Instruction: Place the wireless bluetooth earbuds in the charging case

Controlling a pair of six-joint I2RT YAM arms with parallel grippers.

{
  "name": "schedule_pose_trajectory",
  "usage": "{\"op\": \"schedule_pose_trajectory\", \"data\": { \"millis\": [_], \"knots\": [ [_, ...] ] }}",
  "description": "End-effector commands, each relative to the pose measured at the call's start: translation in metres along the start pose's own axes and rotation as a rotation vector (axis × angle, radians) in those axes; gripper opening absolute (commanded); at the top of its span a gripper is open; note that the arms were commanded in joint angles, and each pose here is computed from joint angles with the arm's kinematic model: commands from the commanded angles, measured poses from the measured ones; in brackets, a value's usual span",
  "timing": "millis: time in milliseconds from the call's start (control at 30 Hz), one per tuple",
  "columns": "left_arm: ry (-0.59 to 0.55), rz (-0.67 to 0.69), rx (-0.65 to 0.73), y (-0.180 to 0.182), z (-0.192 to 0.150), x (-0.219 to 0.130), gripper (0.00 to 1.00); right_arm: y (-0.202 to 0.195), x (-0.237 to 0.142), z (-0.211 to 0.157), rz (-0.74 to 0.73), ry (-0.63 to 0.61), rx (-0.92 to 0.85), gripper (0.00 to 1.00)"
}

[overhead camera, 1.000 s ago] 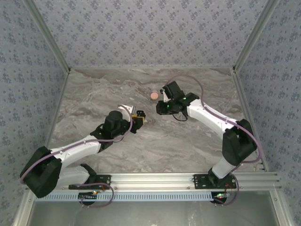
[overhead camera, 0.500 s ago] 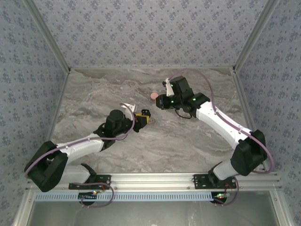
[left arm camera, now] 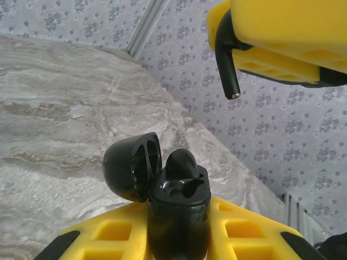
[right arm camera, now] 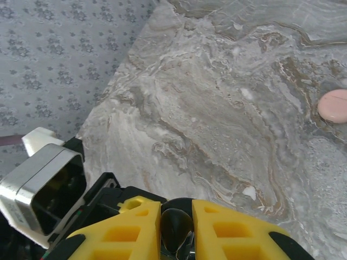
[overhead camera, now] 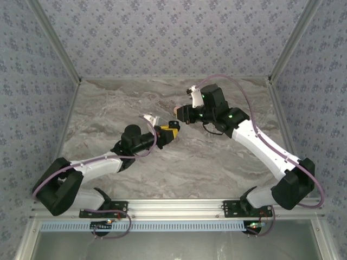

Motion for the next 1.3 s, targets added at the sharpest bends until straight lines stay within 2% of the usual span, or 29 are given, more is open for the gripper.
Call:
{"op": "schedule_pose_trajectory", "data": {
  "millis": [0,333,1267],
  "knots": [
    [-0.101,-0.106,0.029,-0.023,0.032,0.003,0.24,0.027,-0.017,0.015,0.085,-0.053,-0.062,0.22],
    [-0.13,-0.134,0.037,-0.029,0.042,0.004,0.24,0.039,-0.022,0.013,0.116,-0.052,-0.09,0.22],
    [-0.157,-0.157,0.04,-0.036,0.053,0.003,0.24,0.034,-0.016,0.006,0.103,-0.029,-0.09,0.23]
  ]
}}
Point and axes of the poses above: each hand's point on the last joint's axis, 136 mm out from that joint toward the fingers, its own x axis out along the fingers, its own y axis along the line the jaws close on, z = x × y, the point moved 3 cm from there along -x, back along the fingers, and after that the axes turned 8 degrees about x, right-handed, at the moved point
